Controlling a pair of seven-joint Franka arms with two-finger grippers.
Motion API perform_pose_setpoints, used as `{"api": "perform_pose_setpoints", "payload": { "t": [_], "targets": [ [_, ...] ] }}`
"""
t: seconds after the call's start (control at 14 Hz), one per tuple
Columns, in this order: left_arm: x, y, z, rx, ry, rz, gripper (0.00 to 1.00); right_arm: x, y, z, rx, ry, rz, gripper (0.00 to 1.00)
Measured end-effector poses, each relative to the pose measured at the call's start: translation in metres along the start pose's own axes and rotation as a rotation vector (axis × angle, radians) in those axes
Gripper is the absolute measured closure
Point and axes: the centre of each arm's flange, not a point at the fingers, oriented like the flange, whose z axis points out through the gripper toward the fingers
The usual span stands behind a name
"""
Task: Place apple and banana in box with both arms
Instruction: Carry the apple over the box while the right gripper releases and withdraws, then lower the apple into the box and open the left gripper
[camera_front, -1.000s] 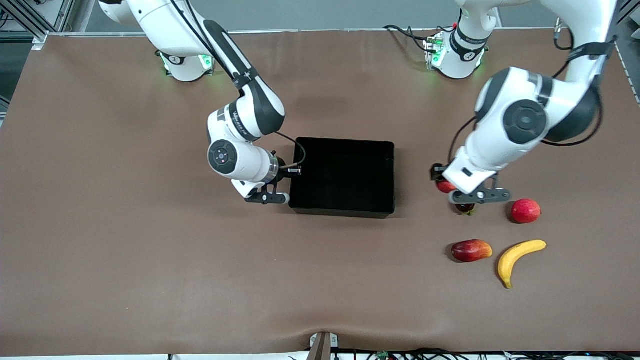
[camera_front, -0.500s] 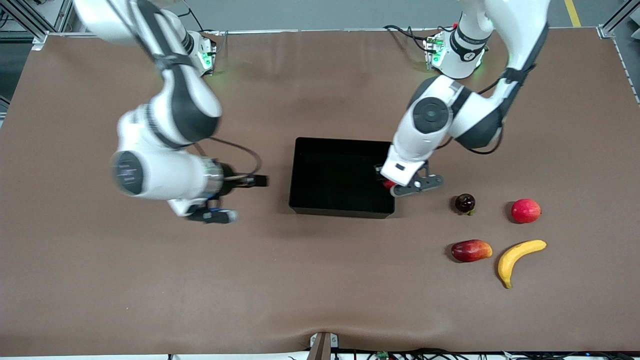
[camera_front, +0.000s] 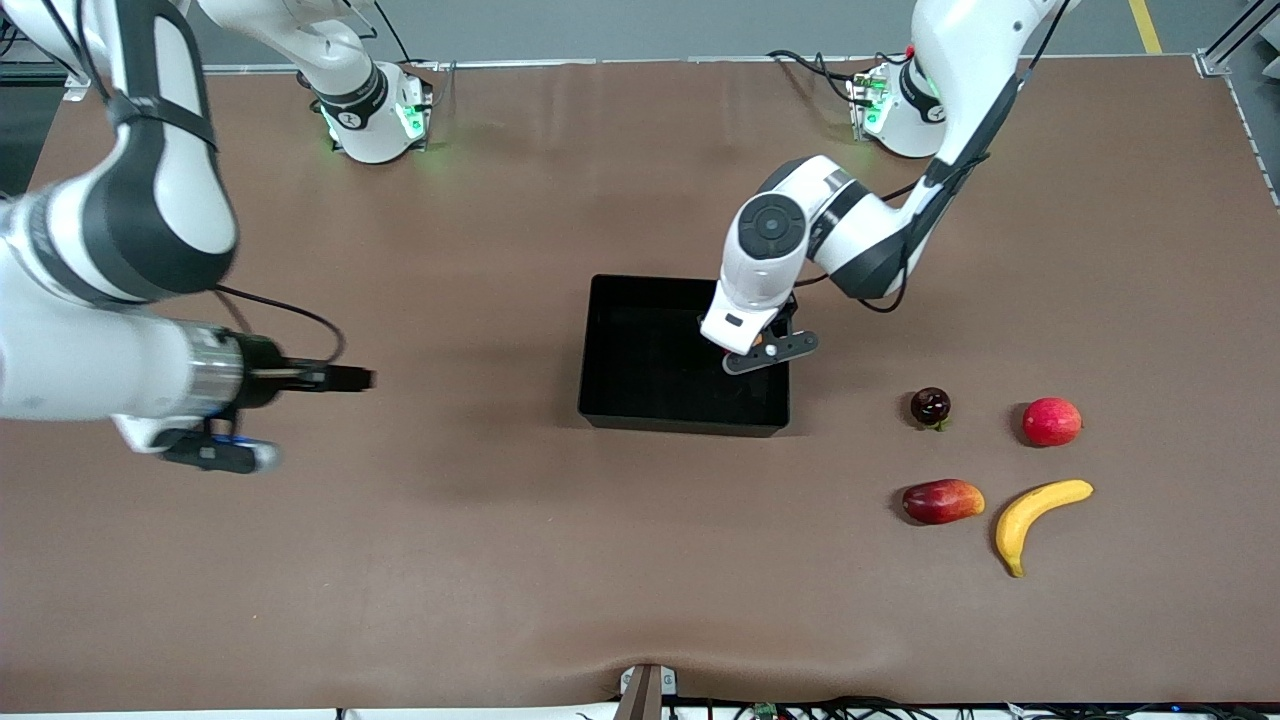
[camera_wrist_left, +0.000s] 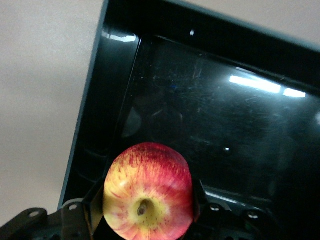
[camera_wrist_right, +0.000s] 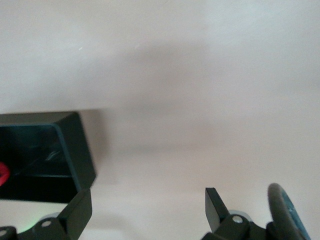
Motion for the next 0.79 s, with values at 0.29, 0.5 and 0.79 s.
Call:
{"api": "perform_pose_setpoints", "payload": {
  "t": [0.29, 0.5, 0.79],
  "targets": [
    [-0.005, 0.007, 0.039, 0.027, -0.004, 0.052, 0.29, -0.03, 0.058, -0.067, -0.068, 0.074, -0.031, 0.0],
    [-0.006, 0.009, 0.053, 0.02, -0.017, 0.057, 0.29, -0.066, 0.083, -0.105, -0.115, 0.121, -0.061, 0.0],
    [-0.015, 0.012, 0.058, 0.024, -0.029, 0.071, 0.29, -0.116, 0.092, -0.135, -0.147, 0.168, -0.069, 0.0]
  ]
}}
